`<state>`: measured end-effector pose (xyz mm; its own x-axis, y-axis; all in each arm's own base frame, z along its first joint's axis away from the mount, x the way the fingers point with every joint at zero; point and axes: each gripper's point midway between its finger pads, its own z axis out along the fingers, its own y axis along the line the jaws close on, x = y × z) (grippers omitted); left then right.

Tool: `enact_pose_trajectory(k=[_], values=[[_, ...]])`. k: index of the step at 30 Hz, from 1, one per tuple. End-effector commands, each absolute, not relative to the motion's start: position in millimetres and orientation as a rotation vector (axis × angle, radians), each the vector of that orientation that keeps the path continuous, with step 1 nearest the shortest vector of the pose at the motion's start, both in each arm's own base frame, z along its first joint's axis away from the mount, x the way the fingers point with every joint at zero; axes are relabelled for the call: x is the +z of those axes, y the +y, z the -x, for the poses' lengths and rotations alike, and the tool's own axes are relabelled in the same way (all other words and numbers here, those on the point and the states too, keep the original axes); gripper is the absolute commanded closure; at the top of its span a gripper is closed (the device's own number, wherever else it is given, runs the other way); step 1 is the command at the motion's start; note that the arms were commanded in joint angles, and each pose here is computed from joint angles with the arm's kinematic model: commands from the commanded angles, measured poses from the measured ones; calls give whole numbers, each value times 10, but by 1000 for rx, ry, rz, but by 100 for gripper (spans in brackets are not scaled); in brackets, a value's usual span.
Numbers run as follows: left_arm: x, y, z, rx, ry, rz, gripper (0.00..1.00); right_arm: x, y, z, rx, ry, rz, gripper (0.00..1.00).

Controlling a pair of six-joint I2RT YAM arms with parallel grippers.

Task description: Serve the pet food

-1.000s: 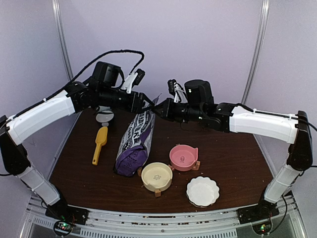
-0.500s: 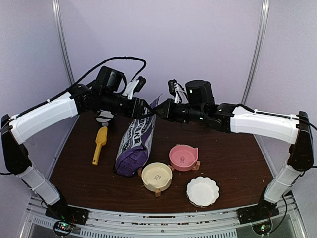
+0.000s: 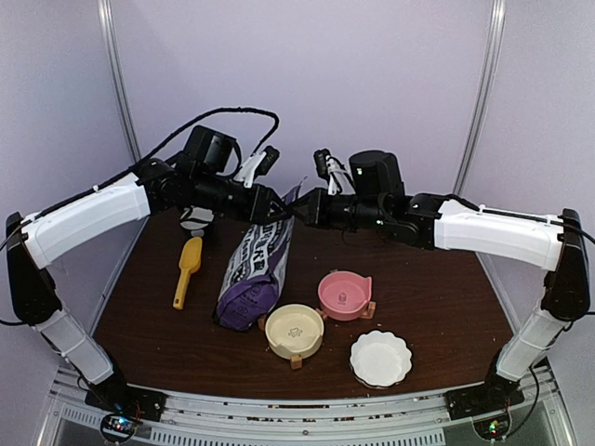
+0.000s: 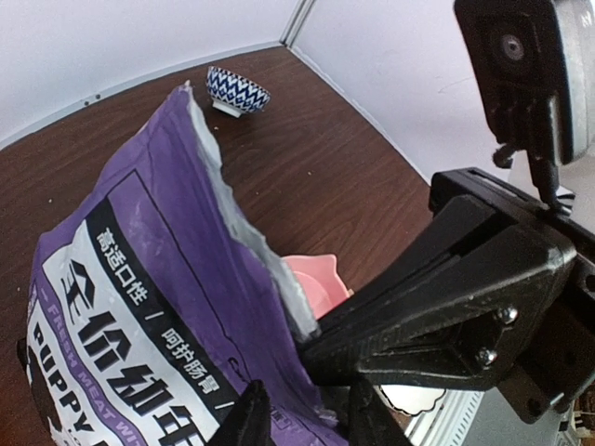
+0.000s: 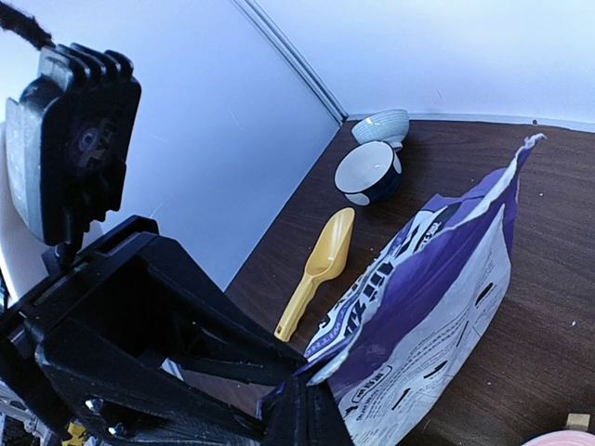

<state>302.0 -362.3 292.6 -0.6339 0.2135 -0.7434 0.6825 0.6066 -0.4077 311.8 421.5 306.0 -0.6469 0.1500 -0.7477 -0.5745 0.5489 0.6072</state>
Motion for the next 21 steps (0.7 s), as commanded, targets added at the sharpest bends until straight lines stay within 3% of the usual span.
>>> enact_pose_trajectory(k=[1,7,21], values=[[2814,-3702,-3029,-967,2190,-740,73,3374,4275,-2841,1223,1889,503,100],[2798,-3697,-3063,-969,2191,-732,100,3273,4284,-2787,1180,1913,596,100],[2859,-3588,-3168,-874,2168,-676,100,3065,4057,-2939,935,1989,511,100]])
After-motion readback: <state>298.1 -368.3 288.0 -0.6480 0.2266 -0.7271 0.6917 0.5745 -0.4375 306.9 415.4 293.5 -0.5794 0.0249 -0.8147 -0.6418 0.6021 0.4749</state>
